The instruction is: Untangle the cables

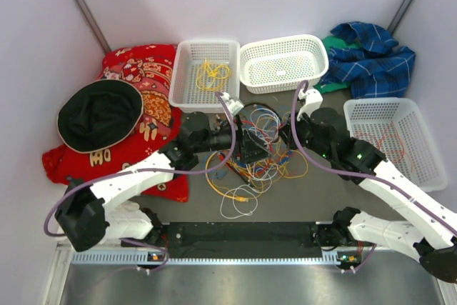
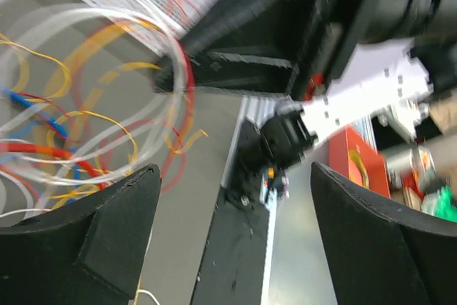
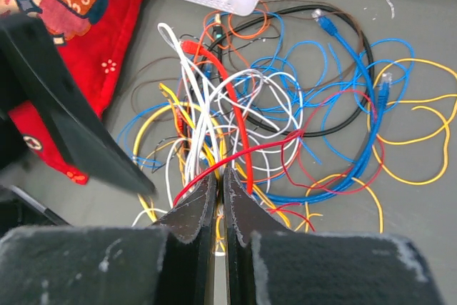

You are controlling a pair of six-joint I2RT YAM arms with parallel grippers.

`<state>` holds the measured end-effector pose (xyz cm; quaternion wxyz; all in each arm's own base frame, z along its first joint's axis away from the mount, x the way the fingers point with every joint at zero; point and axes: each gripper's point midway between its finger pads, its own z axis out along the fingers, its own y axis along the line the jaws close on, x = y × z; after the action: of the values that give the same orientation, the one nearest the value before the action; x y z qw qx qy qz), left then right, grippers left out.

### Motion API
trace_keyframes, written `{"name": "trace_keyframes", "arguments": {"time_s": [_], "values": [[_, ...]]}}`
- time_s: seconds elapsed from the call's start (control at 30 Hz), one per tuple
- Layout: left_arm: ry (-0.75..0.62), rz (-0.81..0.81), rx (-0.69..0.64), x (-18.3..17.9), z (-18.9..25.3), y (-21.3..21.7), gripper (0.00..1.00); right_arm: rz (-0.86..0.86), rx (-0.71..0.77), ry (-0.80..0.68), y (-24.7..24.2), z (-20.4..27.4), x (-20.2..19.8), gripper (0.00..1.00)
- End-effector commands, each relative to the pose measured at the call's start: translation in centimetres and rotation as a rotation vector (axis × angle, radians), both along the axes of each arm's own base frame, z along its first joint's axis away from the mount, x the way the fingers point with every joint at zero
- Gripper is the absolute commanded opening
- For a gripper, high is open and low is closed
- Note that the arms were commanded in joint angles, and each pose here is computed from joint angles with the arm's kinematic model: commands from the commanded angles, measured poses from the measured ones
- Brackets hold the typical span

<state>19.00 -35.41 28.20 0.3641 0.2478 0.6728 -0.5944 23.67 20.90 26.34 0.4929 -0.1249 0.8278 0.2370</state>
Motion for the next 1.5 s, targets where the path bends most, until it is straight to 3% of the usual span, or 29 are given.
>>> {"name": "trace_keyframes", "arguments": {"time_s": [0.0,0.13,0.4,0.5,0.53,0.63,0.67,0.7,0.73,0.77,0.8,0.9,1.0,1.17,1.47], "values": [[-0.093,-0.118,0.006,-1.6,-0.2,-1.4,0.82,0.035,0.081,-0.032,1.4,2.6,-0.1,0.00],[-0.134,-0.103,0.027,-0.7,-1.5,-1.8,0.72,0.051,0.094,-0.016,1.9,2.9,-0.3,0.00],[-0.149,-0.058,0.063,1.5,-2.6,-3.1,0.68,0.071,0.110,-0.014,2.7,3.4,-0.9,0.00],[-0.155,-0.041,0.071,2.3,-2.6,-3.5,0.62,0.075,0.105,-0.015,2.9,3.3,-1.0,0.00],[-0.156,-0.030,0.077,2.7,-2.8,-3.6,0.57,0.071,0.102,-0.012,2.9,3.2,-1.0,0.00],[-0.160,-0.040,0.073,2.6,-2.1,-3.7,0.25,0.052,0.087,-0.006,2.5,2.8,-1.0,0.00],[-0.158,-0.041,0.075,2.4,-1.9,-3.6,0.07,0.042,0.083,-0.008,2.2,2.7,-0.9,0.00],[-0.159,-0.032,0.074,2.5,-1.2,-3.4,0.00,0.016,0.073,-0.016,1.7,2.7,-0.7,0.00],[-0.158,-0.022,0.078,2.4,-0.3,-3.1,0.00,-0.003,0.059,-0.012,1.1,2.6,-0.8,0.03],[-0.107,-0.017,0.146,2.2,-1.4,-2.5,0.00,-0.021,0.050,-0.012,0.7,2.5,-0.7,0.15],[-0.126,-0.014,0.144,2.2,0.1,-2.4,0.00,-0.040,0.037,-0.018,0.2,2.5,-0.6,0.40],[-0.178,0.030,0.160,2.1,2.8,-0.9,0.00,-0.054,0.019,-0.023,-0.6,2.6,-0.9,0.74],[-0.198,0.088,0.162,2.1,5.1,0.4,0.00,-0.058,0.014,-0.025,-1.2,3.0,-1.3,0.87],[-0.216,0.134,0.165,2.6,7.6,1.2,0.00,-0.046,0.058,-0.051,-2.0,4.4,-2.4,0.91],[-0.254,0.179,0.165,3.1,10.5,1.7,0.00,0.054,0.237,-0.173,-0.6,10.0,-3.6,0.82]]}}
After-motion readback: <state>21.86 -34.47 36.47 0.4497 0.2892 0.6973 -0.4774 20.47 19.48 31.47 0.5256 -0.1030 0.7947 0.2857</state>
